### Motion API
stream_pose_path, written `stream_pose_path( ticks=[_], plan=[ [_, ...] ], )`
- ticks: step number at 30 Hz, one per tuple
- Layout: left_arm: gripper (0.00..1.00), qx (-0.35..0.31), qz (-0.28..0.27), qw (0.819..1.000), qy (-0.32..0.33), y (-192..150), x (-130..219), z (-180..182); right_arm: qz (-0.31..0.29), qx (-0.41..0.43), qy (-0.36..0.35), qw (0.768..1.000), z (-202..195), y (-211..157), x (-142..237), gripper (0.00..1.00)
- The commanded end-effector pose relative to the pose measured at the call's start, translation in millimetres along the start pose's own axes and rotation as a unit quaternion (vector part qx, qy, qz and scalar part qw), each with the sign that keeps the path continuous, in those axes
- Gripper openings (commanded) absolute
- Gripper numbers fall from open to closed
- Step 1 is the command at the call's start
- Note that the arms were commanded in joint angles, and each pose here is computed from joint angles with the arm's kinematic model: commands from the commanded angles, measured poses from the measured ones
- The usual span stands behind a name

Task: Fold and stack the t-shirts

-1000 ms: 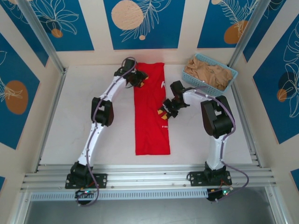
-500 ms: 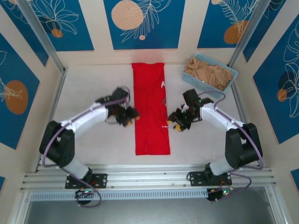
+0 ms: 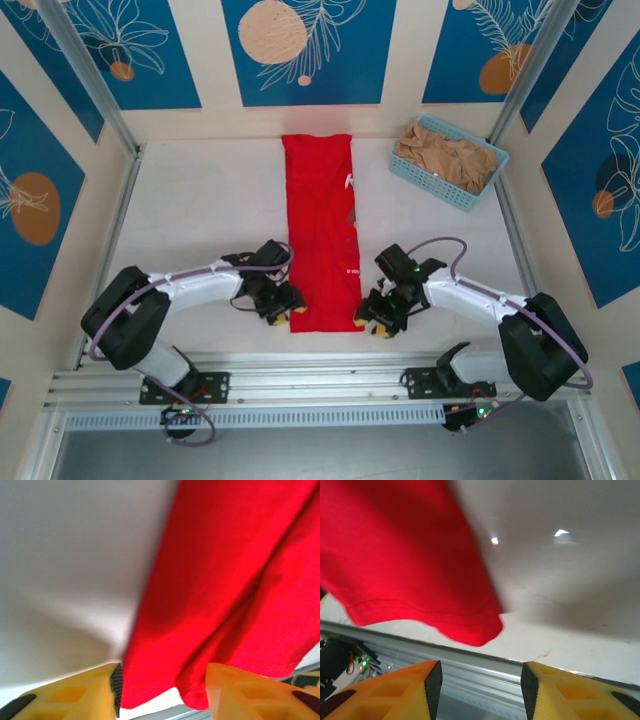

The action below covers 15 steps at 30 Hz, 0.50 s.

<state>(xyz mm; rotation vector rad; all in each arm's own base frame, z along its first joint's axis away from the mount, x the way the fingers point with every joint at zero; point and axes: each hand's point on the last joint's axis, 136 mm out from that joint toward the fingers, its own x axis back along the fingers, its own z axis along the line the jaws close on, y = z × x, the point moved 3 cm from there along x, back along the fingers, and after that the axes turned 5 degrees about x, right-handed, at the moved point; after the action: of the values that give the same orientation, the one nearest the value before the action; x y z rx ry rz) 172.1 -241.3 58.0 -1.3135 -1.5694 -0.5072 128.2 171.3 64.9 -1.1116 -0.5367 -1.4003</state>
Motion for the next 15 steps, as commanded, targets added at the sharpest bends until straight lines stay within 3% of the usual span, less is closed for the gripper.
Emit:
stream_pose_path(
  ticks=[1, 11, 15],
  plan=[
    [0.42, -0.006, 0.023, 1.0, 0.004, -9, -11, 5, -0.018, -0.025, -0.002, 1.0, -3, 3, -5, 0.48],
    [0.36, -0.013, 0.023, 0.998, 0.061, -23, -14, 20, -0.026, -0.002, 0.0, 1.0, 21, 24, -10, 0.46],
    [0.34, -0.012, 0.02, 0.997, 0.067, -25, -15, 21, -0.018, -0.005, -0.01, 1.0, 21, 26, -16, 0.37]
  ],
)
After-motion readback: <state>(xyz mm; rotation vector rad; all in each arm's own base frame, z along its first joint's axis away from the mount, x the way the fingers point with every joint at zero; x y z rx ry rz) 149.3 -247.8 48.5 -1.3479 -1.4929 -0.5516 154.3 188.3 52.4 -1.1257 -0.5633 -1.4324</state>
